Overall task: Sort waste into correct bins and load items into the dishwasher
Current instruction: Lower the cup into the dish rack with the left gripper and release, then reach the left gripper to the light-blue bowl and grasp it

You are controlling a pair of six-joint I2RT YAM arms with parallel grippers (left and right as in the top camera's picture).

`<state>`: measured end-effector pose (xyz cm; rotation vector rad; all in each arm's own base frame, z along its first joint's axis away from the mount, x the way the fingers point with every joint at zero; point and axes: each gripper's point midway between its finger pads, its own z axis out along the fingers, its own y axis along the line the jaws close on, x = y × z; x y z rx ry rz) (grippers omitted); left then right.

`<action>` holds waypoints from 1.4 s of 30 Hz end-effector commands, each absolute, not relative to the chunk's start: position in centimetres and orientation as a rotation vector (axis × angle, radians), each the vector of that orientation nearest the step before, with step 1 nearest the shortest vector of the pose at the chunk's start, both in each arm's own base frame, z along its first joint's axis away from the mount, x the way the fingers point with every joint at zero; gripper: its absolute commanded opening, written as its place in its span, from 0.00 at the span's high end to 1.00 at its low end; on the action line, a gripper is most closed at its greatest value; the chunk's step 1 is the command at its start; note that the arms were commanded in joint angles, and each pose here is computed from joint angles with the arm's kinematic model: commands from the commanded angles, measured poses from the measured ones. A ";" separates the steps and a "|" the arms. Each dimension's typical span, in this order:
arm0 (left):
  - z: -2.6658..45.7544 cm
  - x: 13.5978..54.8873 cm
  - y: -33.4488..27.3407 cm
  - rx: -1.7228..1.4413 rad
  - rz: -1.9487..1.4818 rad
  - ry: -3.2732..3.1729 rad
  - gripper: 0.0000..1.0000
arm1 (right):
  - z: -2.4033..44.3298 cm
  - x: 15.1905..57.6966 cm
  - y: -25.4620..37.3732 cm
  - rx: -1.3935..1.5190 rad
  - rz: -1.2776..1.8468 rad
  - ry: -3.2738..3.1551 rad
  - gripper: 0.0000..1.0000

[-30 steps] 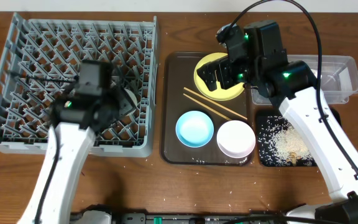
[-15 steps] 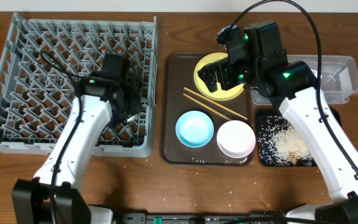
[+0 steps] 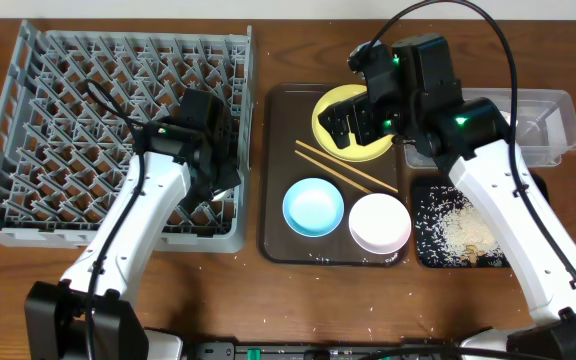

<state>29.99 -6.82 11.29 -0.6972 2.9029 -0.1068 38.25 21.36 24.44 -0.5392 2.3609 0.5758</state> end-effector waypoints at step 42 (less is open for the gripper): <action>3.8 32.4 -19.9 0.475 -0.203 3.065 0.17 | 34.6 37.4 5.0 0.066 0.287 2.160 0.01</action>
